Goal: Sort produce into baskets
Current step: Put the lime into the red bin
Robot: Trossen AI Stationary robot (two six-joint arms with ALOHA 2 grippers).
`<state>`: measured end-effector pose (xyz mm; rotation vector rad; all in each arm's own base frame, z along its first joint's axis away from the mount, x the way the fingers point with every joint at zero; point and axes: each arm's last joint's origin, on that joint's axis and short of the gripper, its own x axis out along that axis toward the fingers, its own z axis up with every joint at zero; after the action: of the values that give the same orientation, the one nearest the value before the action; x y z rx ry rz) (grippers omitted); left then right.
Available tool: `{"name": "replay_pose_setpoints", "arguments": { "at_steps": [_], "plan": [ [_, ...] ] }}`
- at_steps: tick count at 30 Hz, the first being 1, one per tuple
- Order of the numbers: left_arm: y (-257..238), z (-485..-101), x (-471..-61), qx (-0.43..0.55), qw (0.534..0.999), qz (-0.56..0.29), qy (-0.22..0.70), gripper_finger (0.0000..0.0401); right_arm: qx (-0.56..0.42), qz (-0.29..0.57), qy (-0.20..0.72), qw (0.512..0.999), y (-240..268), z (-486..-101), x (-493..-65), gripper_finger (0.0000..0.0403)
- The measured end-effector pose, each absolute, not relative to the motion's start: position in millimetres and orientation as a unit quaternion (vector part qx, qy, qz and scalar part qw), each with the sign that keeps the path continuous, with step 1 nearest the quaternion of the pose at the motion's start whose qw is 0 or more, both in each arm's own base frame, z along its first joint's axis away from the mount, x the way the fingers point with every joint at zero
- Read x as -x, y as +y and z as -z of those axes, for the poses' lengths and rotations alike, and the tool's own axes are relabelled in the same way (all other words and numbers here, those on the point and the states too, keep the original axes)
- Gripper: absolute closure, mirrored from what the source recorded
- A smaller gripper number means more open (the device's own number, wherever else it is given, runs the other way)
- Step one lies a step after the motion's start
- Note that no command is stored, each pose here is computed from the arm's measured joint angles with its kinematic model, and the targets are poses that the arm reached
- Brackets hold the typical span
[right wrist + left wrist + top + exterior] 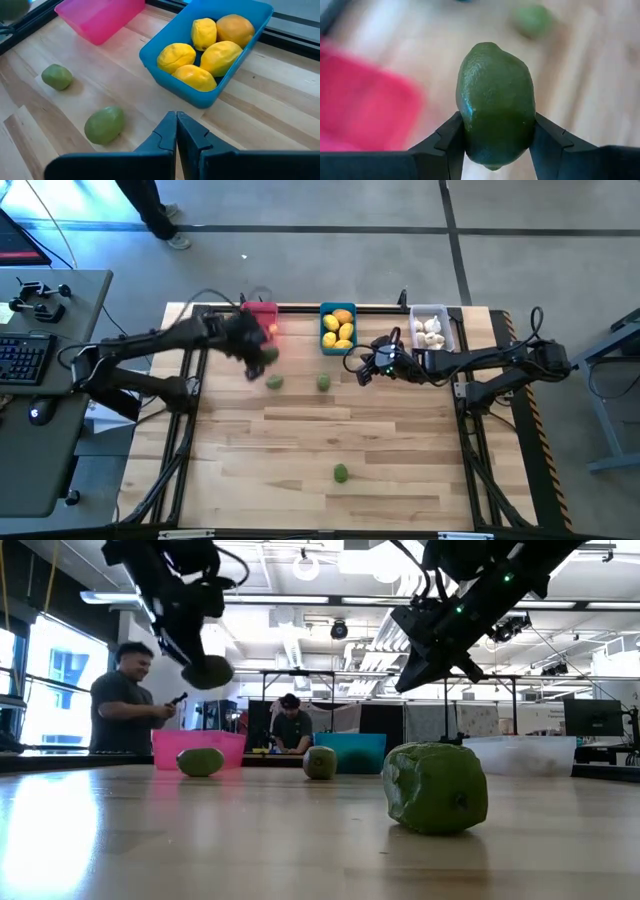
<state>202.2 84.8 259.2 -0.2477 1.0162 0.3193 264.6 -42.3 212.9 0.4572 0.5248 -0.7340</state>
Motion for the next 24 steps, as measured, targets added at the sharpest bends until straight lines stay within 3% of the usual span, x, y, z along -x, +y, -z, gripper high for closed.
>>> {"name": "replay_pose_setpoints", "arguments": {
  "at_steps": [4,8,18,24],
  "plan": [
    [123,-266,-190,0.201,0.824,-0.277,0.452,0.0252,-0.219,0.352,0.251,0.875,-42,-213,-265,0.0403],
    [158,-256,-180,0.260,0.787,-0.348,0.439,0.0252,-0.220,0.352,0.251,0.875,-42,-213,-265,0.0403],
    [221,-212,-192,0.347,0.764,-0.394,0.375,0.0253,-0.220,0.352,0.250,0.875,-42,-213,-265,0.0403],
    [242,-183,-188,0.384,0.730,-0.414,0.385,0.0254,-0.223,0.353,0.249,0.874,-42,-213,-265,0.0403]
  ]
}}
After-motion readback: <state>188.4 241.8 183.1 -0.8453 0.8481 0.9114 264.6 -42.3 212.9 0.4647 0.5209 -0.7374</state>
